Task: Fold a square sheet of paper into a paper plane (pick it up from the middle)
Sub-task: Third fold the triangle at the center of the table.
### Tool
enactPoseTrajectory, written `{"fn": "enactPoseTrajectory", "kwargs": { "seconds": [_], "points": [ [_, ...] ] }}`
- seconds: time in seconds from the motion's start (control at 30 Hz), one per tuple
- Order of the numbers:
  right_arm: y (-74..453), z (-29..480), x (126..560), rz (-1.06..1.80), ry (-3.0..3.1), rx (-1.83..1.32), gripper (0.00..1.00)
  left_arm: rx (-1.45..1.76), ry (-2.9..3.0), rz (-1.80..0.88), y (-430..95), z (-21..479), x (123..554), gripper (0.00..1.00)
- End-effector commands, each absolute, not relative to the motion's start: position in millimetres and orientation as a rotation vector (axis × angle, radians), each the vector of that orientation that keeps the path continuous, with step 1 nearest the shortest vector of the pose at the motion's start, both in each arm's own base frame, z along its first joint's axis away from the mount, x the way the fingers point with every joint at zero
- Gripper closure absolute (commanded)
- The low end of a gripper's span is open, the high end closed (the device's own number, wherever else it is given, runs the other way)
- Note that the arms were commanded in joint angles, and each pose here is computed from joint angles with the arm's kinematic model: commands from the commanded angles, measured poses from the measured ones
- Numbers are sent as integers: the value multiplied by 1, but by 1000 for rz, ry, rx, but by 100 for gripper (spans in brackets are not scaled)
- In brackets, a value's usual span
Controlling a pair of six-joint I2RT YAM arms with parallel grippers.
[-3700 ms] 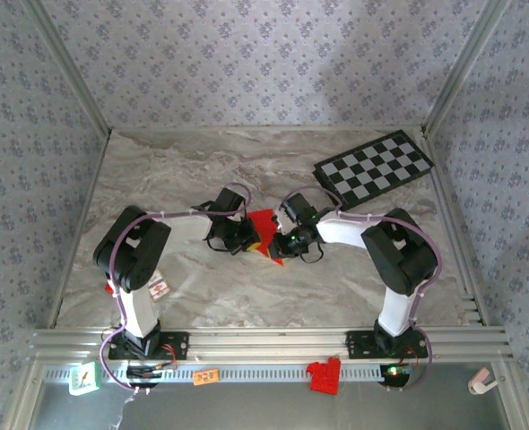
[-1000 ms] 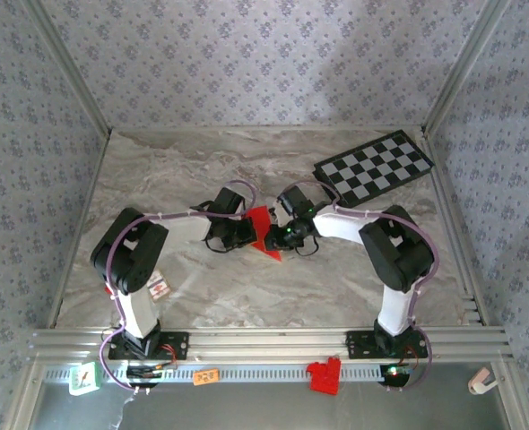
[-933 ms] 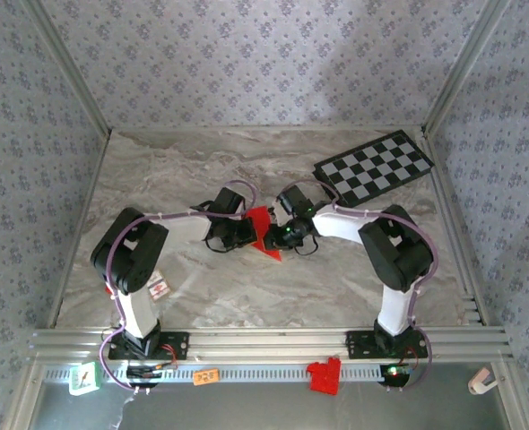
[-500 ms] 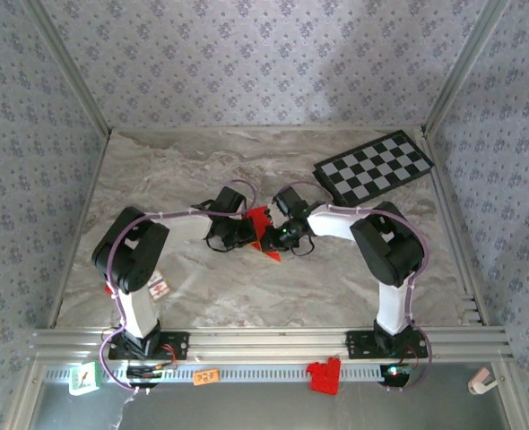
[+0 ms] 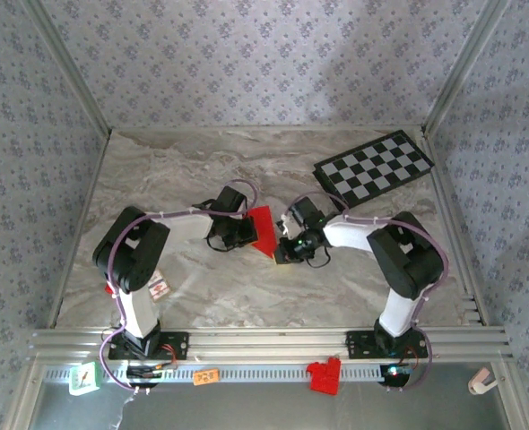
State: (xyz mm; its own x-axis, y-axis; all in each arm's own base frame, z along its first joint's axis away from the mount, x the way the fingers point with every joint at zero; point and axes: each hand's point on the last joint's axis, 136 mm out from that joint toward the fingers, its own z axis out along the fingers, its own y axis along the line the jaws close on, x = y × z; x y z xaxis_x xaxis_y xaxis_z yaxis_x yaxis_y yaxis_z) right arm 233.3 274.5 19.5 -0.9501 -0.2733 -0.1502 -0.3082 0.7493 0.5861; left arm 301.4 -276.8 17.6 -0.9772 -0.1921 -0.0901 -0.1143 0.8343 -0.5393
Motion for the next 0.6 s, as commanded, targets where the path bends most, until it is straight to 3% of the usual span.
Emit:
{"fn": "enactPoseTrajectory", "kwargs": {
  "seconds": [0.0, 0.13, 0.33, 0.57],
  "points": [
    [254, 16, 214, 937, 2959, -465, 86, -304, 3034, -545, -240, -31, 275, 100],
    [262, 44, 237, 960, 2824, -431, 84, -258, 2936, -725, -264, 7, 294, 98],
    [280, 78, 276, 1004, 2655, -339, 76, -292, 2738, -925, -282, 74, 321, 79],
    [303, 78, 302, 1046, 2638, -303, 73, -535, 2662, -1003, -255, 72, 322, 63]
  ]
}}
